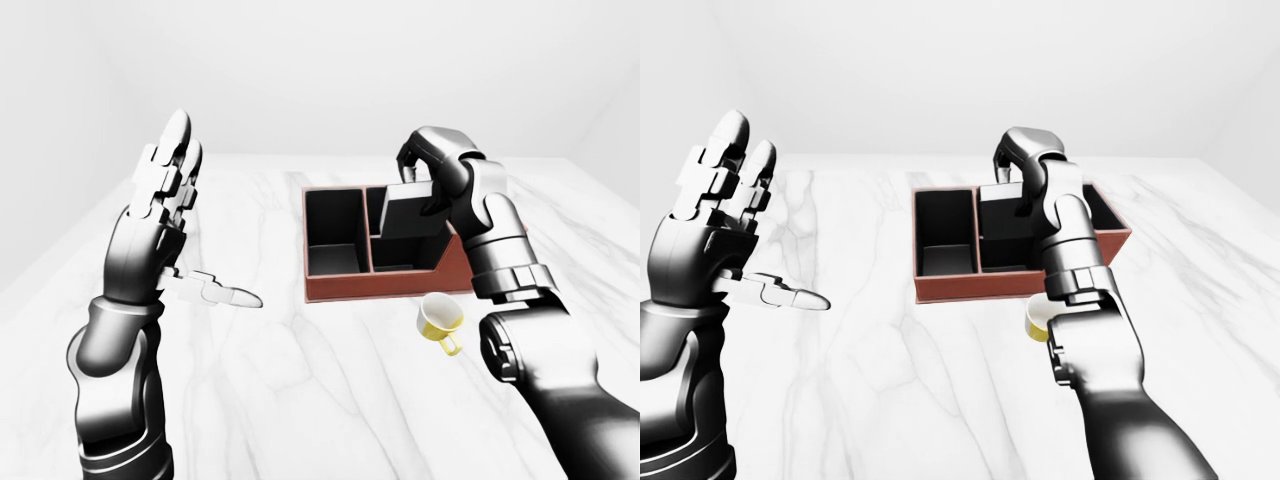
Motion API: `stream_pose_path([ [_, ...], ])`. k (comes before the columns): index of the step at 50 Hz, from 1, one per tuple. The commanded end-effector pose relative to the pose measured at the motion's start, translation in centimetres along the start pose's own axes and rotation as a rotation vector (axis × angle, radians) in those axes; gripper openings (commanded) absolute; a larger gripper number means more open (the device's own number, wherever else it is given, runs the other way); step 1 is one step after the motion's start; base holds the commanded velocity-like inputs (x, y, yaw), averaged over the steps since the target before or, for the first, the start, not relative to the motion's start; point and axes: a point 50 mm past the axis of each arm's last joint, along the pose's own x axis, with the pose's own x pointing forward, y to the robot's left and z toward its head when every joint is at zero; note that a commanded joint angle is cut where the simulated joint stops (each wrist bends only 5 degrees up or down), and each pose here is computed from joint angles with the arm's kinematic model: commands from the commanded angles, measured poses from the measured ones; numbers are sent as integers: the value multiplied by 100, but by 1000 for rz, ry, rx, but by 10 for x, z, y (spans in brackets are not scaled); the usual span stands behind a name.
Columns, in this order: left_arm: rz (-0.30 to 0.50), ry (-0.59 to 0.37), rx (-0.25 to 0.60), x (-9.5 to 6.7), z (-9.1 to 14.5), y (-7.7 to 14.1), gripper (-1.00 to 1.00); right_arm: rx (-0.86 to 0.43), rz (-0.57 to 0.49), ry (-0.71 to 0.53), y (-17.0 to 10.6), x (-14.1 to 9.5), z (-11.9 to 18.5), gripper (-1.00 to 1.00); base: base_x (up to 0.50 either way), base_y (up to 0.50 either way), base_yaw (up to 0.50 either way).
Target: Pick up the book and place it in the caddy.
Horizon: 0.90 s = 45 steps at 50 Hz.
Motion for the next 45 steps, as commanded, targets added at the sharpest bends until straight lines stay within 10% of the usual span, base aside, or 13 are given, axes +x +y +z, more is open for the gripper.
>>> stream_pose_path([
  [1,-2,0,2,0,0,0,100,3,-22,14,-3,4,-6,-100,0,0,0],
  [45,11,54,-6,-2,-12,-1,100,-37,-9,-31,21,17,-9,-100,0,0,0],
])
